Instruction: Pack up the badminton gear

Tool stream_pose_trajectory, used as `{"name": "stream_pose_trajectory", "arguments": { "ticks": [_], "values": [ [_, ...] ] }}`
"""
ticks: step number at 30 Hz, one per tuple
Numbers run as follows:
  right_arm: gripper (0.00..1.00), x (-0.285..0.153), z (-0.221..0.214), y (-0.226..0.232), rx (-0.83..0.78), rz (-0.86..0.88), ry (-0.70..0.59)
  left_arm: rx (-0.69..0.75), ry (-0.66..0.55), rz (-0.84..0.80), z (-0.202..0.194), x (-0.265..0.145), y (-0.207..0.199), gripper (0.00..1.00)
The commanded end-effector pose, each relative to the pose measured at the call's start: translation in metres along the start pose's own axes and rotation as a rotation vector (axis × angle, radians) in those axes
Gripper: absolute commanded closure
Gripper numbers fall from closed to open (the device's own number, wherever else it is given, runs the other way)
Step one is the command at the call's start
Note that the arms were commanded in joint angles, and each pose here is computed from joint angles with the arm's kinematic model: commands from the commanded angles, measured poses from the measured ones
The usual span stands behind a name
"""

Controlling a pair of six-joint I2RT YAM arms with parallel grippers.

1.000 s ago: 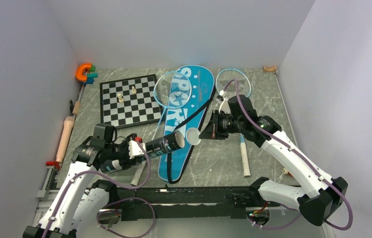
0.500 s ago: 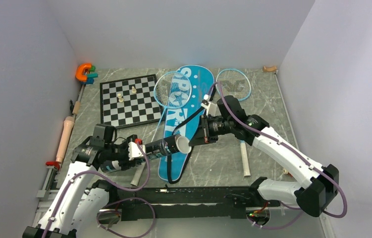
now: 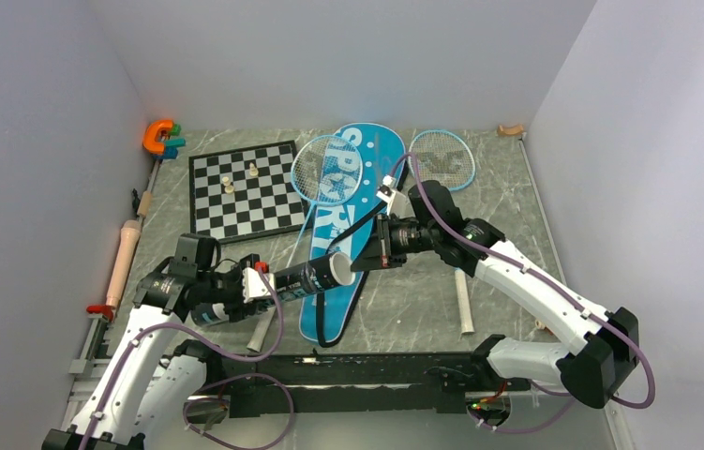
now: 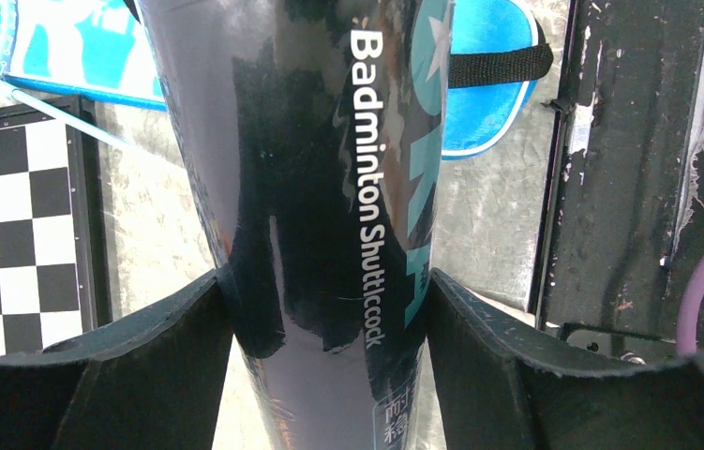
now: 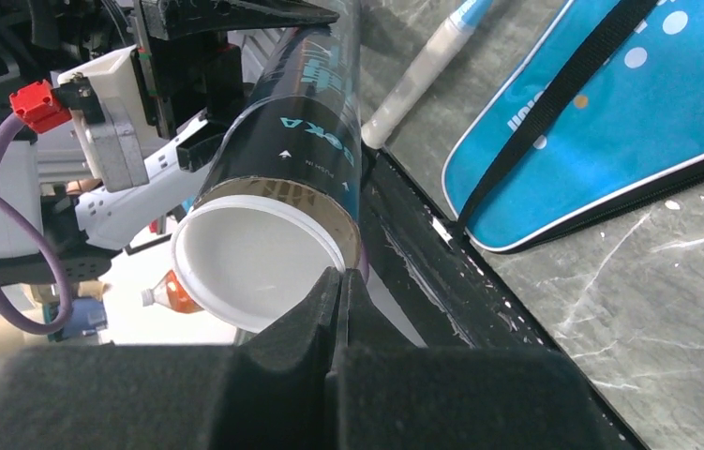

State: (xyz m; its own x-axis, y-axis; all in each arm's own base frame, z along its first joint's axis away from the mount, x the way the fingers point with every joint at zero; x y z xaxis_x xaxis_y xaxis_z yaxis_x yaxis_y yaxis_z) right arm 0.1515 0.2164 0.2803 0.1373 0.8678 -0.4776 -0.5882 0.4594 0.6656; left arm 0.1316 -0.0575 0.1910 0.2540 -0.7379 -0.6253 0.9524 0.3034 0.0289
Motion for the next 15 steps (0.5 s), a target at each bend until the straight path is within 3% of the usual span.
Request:
{"name": "stream_pose_trajectory", "arguments": {
  "ticks": [1,15],
  "values": [
    [1.00,-0.0005,0.0080,0.0067,-0.011,0.028,-0.073,0.075,-0.078,-0.002,0.0197,-0.0085,0.0000,0.99],
    [1.00,-0.0038,0.0132,0.0140,-0.037,0.041,-0.103,0.069,-0.089,0.028,0.0213,-0.0098,0.0009,0.99]
  ]
}}
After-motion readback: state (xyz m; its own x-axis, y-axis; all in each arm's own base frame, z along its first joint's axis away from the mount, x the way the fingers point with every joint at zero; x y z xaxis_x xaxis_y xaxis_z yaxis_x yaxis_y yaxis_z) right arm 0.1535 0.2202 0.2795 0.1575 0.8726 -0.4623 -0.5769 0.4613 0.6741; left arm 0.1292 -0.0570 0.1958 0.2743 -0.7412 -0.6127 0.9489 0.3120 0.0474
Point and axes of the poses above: each gripper's point midway between its finger pads, its own x axis out along the fingers, its own y axis along the line the jaws close on, z = x × y, the point moved 9 cm from there along -x, back along the fingers, and after that the axes turned 15 degrees about -x, right-handed, at the moved point
